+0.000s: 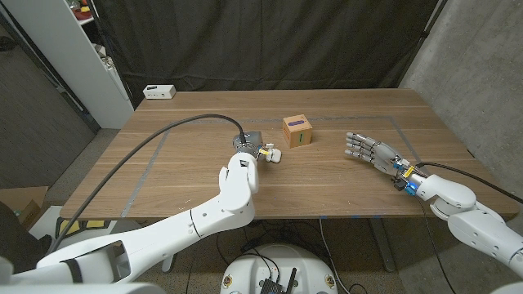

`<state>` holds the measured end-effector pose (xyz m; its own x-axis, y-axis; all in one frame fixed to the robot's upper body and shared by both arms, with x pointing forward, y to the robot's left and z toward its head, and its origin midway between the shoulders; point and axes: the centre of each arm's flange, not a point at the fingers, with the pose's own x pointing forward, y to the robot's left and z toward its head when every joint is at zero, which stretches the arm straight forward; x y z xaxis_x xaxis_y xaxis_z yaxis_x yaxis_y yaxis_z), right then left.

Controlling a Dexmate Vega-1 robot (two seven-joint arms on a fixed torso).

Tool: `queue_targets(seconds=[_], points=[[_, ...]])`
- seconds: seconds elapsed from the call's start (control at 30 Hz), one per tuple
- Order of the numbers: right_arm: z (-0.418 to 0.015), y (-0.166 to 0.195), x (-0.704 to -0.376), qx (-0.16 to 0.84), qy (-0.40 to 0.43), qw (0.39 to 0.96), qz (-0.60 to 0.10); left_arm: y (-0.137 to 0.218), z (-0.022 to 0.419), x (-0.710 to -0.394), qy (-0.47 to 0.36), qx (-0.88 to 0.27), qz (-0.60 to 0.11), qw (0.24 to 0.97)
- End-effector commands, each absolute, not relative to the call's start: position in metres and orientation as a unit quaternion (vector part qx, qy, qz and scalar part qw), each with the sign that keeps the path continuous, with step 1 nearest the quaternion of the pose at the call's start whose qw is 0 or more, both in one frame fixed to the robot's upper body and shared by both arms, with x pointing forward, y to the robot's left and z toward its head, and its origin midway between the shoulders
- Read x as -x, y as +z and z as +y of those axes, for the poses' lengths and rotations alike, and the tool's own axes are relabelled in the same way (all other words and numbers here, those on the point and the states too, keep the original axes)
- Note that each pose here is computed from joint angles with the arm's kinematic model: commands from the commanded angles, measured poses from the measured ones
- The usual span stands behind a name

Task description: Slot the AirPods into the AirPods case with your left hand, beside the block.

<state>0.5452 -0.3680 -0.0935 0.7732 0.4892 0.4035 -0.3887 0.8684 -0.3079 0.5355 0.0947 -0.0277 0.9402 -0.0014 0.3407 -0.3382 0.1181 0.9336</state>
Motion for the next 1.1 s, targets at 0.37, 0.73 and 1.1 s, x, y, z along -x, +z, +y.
queue_targets(seconds=[0.37,0.73,1.1], points=[[-0.3783,-0.0991,-0.5411,0.101,0.230,0.938,-0.237,-0.0258,0.0742,-0.5473,0.087,-0.660,-0.147,0.732],[-0.3783,-0.1010,-0.5396,0.100,0.230,0.939,-0.237,-0.0260,0.0737,-0.5509,0.084,-0.662,-0.145,0.731],[-0.3794,-0.0997,-0.5401,0.100,0.227,0.940,-0.236,-0.0281,0.0727,-0.5496,0.074,-0.667,-0.135,0.729]])
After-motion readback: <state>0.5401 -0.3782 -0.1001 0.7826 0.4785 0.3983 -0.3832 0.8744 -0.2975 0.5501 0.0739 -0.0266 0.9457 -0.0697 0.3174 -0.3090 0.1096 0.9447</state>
